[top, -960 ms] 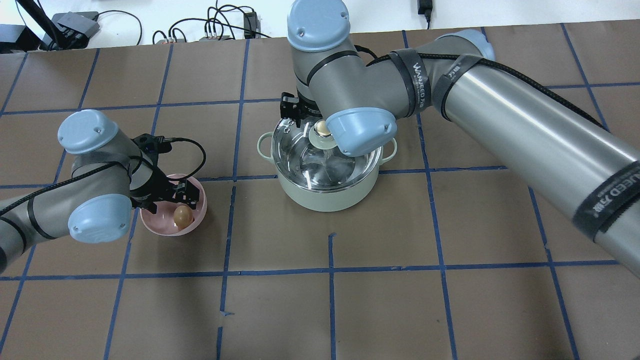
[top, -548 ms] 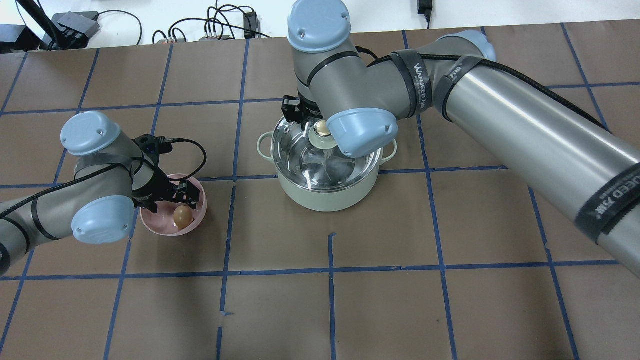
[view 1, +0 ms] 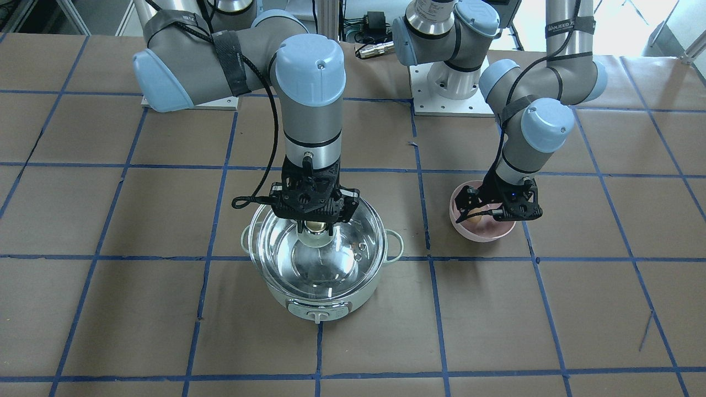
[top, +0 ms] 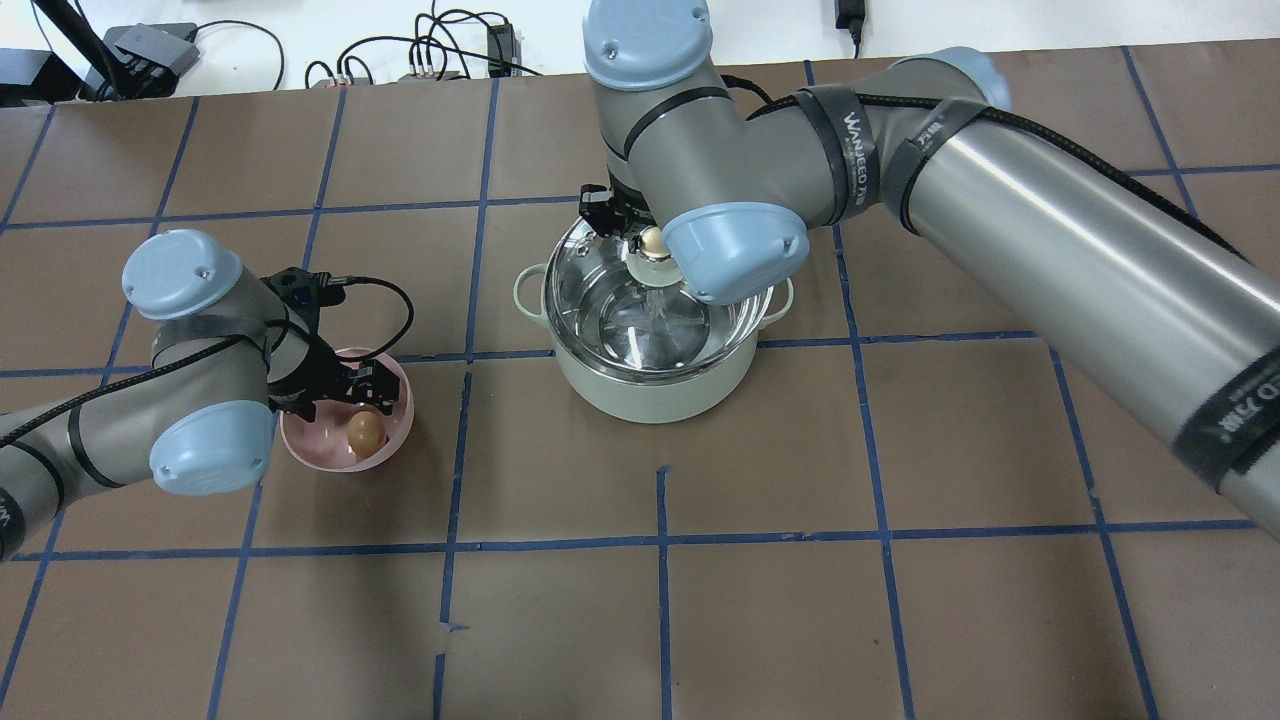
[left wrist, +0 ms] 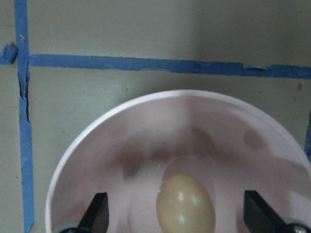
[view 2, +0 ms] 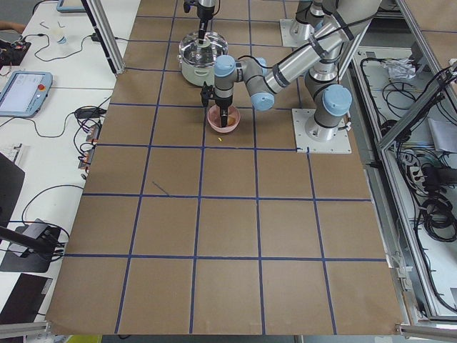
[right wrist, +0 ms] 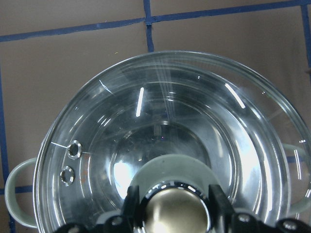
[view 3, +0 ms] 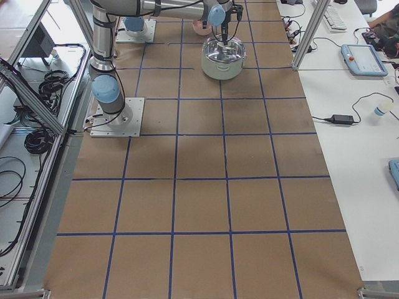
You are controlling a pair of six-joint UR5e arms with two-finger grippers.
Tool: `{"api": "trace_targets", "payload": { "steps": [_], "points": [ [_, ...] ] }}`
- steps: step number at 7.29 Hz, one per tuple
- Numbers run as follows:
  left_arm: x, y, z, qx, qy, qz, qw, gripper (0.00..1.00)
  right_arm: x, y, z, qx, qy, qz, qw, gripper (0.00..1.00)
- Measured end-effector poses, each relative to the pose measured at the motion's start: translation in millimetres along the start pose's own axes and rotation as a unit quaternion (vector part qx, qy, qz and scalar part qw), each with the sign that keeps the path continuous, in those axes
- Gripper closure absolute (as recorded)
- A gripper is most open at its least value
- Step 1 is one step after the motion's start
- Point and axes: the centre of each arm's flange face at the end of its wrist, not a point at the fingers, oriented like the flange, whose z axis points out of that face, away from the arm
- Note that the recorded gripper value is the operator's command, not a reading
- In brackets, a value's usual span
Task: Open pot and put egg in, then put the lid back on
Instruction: 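Close the right gripper on the glass lid knob, then lift the glass lid off the pot and set it aside with the right gripper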
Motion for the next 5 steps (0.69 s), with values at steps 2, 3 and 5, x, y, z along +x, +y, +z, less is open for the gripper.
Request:
{"api": "trace_targets", "payload": {
  "steps": [2,3,5],
  "points": [
    [-0.3,1.4,2.2,0.007,-0.004,0.002,1.0,0.04,20.6,-9.5,-20.0,0.004,0.0,0.014,0.9999,0.63],
    [-0.4,1.6,2.6,0.008,-0.004,0.003,1.0,0.04,40.8,-18.1,-36.3,0.004,-0.003,0.028,0.9996,0.63],
    [-1.1,-0.2,0.9,0.01,-0.007,0.006,0.9999,0.04,103.7,-41.3,-69.6,0.003,-0.004,0.049,0.9988,0.63]
  ]
}}
